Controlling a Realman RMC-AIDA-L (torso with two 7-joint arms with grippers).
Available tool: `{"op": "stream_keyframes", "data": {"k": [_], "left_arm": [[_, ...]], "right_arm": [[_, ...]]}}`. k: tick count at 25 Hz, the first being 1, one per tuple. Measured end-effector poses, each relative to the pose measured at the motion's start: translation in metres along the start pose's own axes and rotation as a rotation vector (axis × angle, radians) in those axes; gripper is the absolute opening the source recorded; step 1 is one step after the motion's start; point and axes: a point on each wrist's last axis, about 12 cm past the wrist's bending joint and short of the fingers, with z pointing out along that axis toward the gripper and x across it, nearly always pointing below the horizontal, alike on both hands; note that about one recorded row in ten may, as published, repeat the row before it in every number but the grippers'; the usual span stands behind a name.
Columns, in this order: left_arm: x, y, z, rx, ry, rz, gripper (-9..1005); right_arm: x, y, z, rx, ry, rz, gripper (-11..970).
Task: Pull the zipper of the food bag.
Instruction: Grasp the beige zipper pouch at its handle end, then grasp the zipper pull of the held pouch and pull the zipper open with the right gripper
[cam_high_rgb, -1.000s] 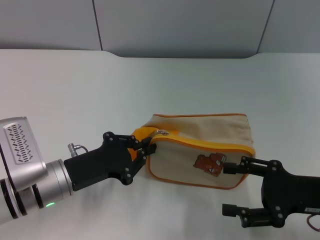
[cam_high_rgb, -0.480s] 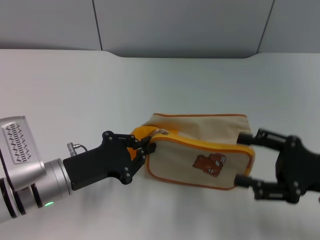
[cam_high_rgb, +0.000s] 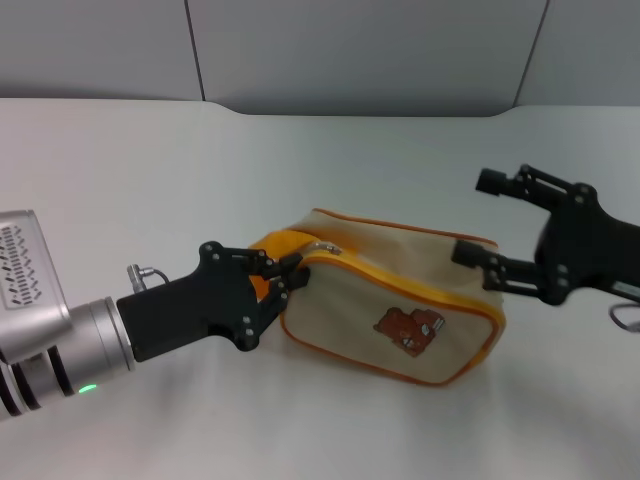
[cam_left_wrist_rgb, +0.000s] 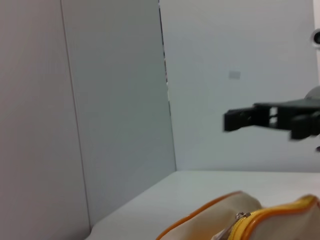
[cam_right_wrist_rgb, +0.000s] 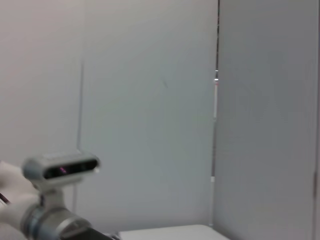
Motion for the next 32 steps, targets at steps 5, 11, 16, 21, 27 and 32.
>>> {"op": "stream_keyframes", "data": {"k": [5,11,16,21,27,32], "left_arm": [[-0.011,0.008,0.002,0.027,-0.029,0.033,86],[-0.023,0.017,0.013,0.060,-0.057,0.075,86],[-0.029,0.020,0.022,0.080,-0.066,0.095,85],[-0.035,0.023,0.030,0.098,-0.075,0.108,84],[-0.037,0.024,0.033,0.104,-0.079,0.114,82],[-0.040,0.025,0.036,0.109,-0.083,0.120,81]], "right_arm": [[0.003,-0.002,0.015,0.038,-0.006,-0.184,811],[0.008,-0.004,0.028,0.058,0.005,-0.336,810],[0.012,-0.003,0.035,0.066,0.014,-0.411,810],[0.015,0.001,0.044,0.064,0.000,-0.502,611],[0.015,0.001,0.047,0.053,0.007,-0.514,416],[0.016,0.002,0.050,0.031,0.022,-0.518,417]]}}
